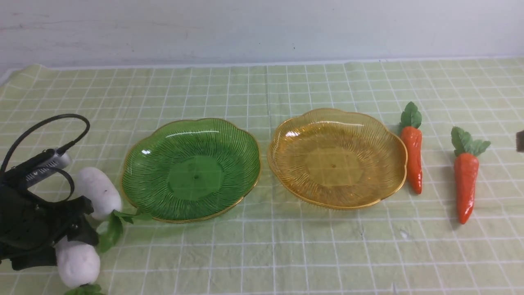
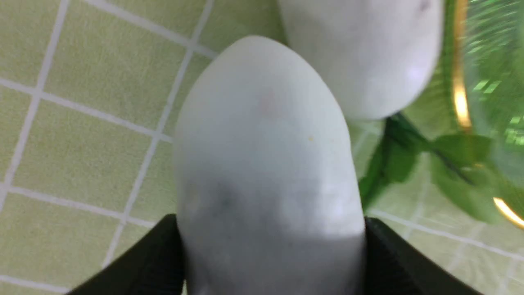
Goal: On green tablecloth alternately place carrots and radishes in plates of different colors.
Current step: 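Pick up the white radish and place it in the left plate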
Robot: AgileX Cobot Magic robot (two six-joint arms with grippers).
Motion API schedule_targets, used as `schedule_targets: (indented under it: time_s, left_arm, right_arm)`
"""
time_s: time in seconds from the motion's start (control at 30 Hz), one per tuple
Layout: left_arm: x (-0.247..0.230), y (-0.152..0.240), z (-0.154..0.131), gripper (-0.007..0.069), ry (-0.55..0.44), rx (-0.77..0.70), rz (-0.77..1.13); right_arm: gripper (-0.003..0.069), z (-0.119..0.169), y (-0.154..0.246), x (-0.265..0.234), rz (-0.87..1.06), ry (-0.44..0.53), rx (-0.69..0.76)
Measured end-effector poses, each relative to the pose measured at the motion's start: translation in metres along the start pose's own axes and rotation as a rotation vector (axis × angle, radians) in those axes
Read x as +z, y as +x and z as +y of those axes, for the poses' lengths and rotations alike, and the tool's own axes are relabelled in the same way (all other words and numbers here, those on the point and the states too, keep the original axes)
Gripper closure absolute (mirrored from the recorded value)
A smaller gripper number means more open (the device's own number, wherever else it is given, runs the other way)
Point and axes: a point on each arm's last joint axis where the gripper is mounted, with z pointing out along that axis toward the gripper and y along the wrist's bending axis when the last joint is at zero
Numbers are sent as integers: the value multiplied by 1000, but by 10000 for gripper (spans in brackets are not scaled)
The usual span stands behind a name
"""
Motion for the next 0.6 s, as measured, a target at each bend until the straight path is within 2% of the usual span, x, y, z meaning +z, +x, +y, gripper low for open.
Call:
schedule_targets:
  time_s: [0.13,0.3,0.4,0.47,0.6]
  left_arm:
    - [-54,-7,-23,159,82,80,-80]
    - [-87,-27,-60,159,159,261,-170]
    - [-85,-36,-93,159,215,350,-197]
    - [-74,-43,-111,159,238,386,-212]
    - [-42,-54,-139,159,247,445,-213]
  right_arm:
    - [574,4,-23,53,85,8,-10]
    - [337,-3,-45,104,139,22,31]
    - [218,-6,-50,131,176,16,84]
    - [162,-5,-53,145,189,6,100]
    - [112,-2,-53,180,236,-14,121]
